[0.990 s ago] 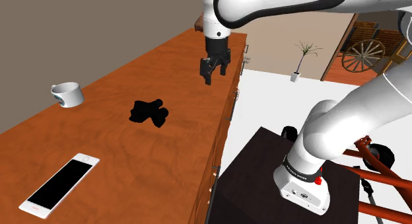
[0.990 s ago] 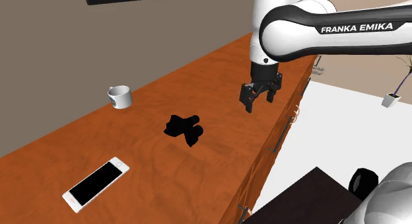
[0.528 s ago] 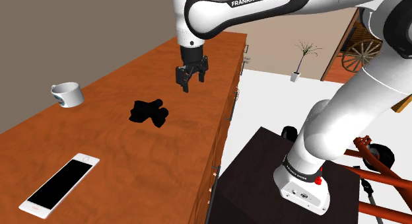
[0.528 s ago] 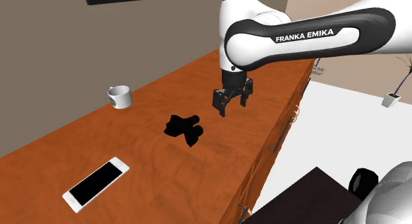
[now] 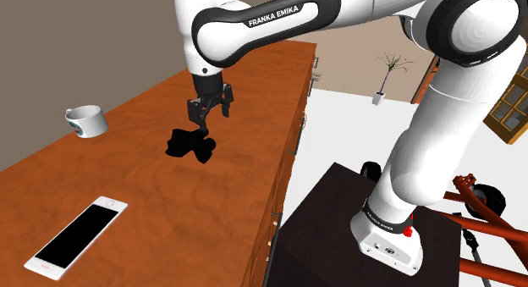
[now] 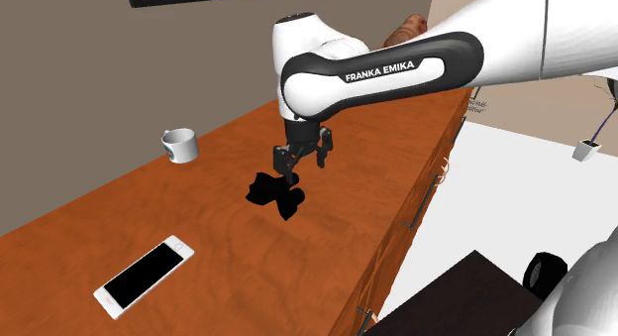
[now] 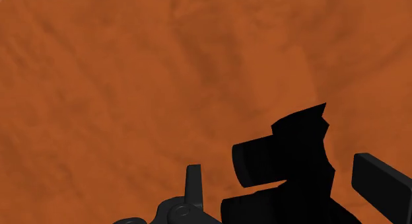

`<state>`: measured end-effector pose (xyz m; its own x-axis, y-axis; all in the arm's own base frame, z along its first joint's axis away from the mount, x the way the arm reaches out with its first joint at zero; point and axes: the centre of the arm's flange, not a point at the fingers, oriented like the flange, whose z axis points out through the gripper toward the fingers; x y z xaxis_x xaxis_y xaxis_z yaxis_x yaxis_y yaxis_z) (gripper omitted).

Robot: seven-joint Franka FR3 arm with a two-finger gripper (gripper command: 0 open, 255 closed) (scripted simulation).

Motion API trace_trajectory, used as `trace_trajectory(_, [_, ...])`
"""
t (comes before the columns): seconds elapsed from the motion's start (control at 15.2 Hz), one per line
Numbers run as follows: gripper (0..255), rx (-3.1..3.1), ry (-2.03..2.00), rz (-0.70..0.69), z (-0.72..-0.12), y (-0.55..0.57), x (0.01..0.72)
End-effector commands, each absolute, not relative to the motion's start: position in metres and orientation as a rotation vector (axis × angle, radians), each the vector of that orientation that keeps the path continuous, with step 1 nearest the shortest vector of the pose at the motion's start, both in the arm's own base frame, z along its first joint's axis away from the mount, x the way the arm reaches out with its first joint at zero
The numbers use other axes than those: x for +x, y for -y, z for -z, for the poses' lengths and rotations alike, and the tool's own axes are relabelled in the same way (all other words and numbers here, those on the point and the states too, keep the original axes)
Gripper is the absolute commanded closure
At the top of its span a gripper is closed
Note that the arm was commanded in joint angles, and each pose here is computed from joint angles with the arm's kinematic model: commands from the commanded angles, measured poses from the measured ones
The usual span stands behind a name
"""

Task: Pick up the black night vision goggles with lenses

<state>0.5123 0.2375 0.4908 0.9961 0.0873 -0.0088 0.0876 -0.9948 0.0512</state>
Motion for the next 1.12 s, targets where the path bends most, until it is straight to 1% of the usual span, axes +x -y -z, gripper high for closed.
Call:
trace_trajectory(0.0, [0,3.090,-0.157,0.008,-0.481,-0.256,0.529])
trace_trajectory(0.2, [0,3.093,-0.183,0.005,-0.471,-0.280,0.546])
trace_trajectory(0.66, [0,3.093,-0.183,0.005,-0.431,-0.280,0.546])
trace_trajectory(0.79, [0,3.093,-0.183,0.005,-0.431,-0.280,0.546])
trace_trajectory(0.86, [255,3.093,-0.183,0.005,-0.432,-0.279,0.546])
trace_trajectory(1.06, [255,3.093,-0.183,0.005,-0.431,-0.279,0.546])
